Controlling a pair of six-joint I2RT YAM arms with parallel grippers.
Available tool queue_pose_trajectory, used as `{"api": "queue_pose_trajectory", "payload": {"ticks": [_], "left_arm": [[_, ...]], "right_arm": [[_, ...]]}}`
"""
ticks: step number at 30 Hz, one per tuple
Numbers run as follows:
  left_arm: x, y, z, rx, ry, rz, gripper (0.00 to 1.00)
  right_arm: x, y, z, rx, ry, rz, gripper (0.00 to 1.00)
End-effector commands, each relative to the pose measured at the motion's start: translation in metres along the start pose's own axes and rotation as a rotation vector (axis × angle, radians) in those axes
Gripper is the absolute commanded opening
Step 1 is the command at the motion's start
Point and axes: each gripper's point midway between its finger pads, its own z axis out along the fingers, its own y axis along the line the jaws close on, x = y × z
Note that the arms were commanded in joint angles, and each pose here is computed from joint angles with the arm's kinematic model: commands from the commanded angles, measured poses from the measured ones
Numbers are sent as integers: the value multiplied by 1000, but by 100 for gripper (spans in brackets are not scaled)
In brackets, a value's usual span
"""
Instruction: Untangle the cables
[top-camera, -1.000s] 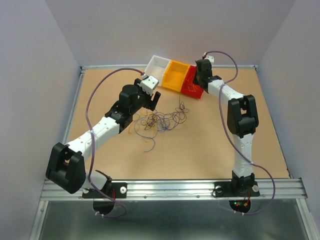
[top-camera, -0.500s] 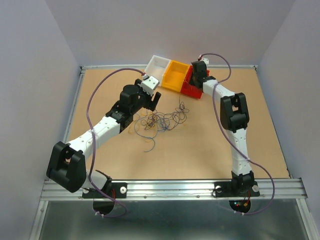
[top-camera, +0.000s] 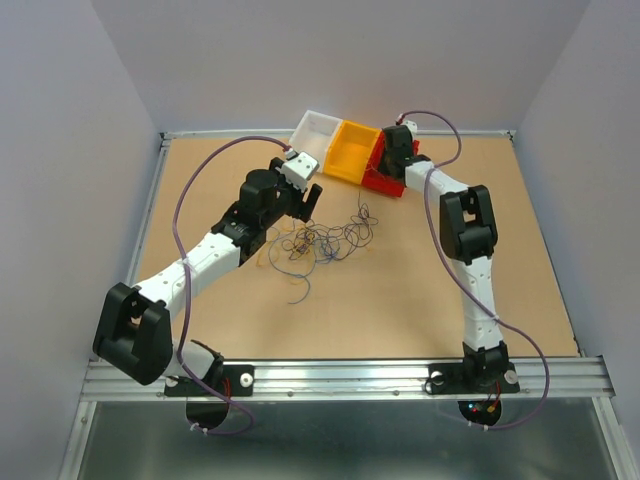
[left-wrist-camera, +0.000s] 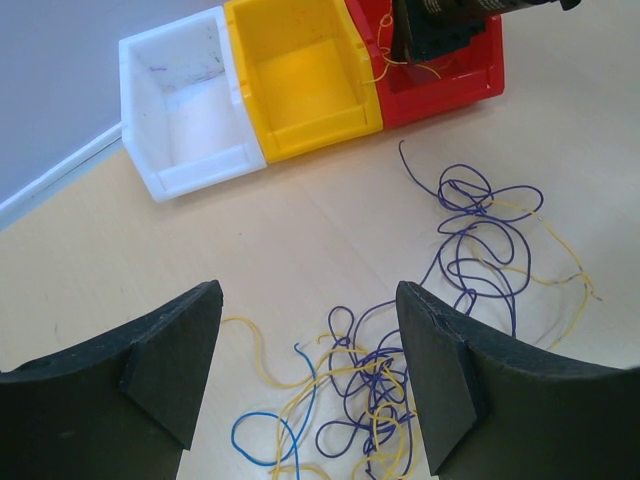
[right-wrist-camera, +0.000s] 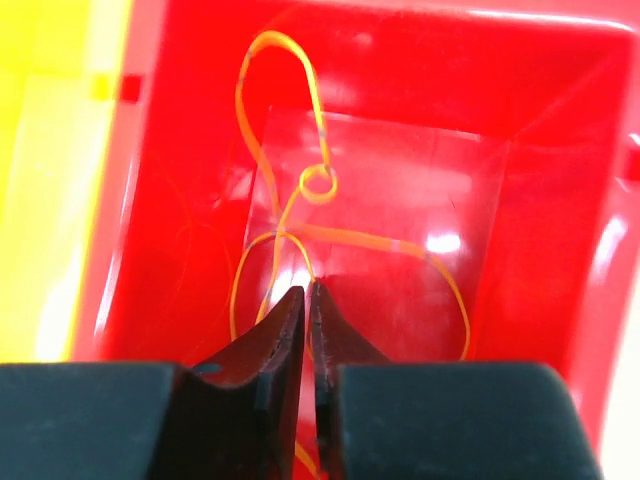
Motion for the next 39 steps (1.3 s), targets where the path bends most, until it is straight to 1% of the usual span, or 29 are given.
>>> {"api": "queue_pose_trajectory", "payload": {"ticks": [1,2,4,6,8,9,11,12,13,14,15,16,17,18,19,20,22,24,26,27,28,31,33,34,35,36,39], "left_arm": [[-21,5,-2,-15,-59,9,82],[-22,5,-2,-14,-61,10,82],[-22,6,-2,-17,-62,11,82],[-21,5,-2,-14,-60,11,82],[-21,6,-2,-15,-59,14,82],[-19,5,-1,-13,-55,13,84],[-20,5,-1,-13,-57,15,85],[-18,5,-1,-14,-53,17,85],[-19,5,-1,-13,-55,18,85],[-19,5,-1,-13,-54,18,86],[-17,5,0,-9,-51,26,86],[-16,3,0,-2,-46,29,86],[-16,3,1,1,-45,34,86],[-13,2,3,7,-33,38,86],[-11,2,5,8,-25,45,86],[-8,2,6,11,-12,45,86],[-4,0,12,20,10,47,86],[4,-2,18,40,41,50,86],[11,-7,21,59,64,54,86],[13,-8,25,66,73,56,86],[17,-9,27,72,86,58,86],[27,-14,35,89,120,70,85],[30,-16,37,99,128,72,85],[33,-19,39,112,135,80,85],[36,-21,40,120,141,81,85],[38,-23,41,127,146,86,84],[45,-33,44,167,165,102,84]], "right_arm": [[-64,2,-50,-17,-115,31,15],[-70,0,-61,-20,-126,30,19],[-74,-2,-72,-21,-132,28,22],[-86,-1,-89,-30,-159,33,28],[-79,-8,-95,-15,-152,28,34],[-87,-9,-105,-18,-173,37,37],[-76,-15,-110,-10,-158,37,42],[-75,-14,-116,-26,-161,39,48],[-90,-10,-131,-56,-203,53,51],[-73,-13,-135,-64,-178,44,54],[-69,-8,-141,-99,-170,34,63],[-72,6,-160,-175,-183,28,68],[-68,7,-168,-184,-184,18,73],[-39,7,-170,-205,-129,-11,82],[-36,14,-179,-237,-147,-31,84],[-11,19,-192,-265,-118,-62,85],[3,27,-207,-317,-123,-83,84],[33,32,-224,-385,-99,-100,79],[52,34,-234,-413,-80,-106,76],[52,35,-239,-424,-95,-88,72],[70,27,-238,-413,-67,-89,70],[81,27,-239,-428,-66,-77,67],[95,27,-241,-459,-45,-84,64],[91,32,-243,-485,-75,-64,64],[96,32,-244,-499,-75,-60,62],[102,32,-245,-516,-63,-61,57],[109,39,-244,-553,-37,-72,52]]}}
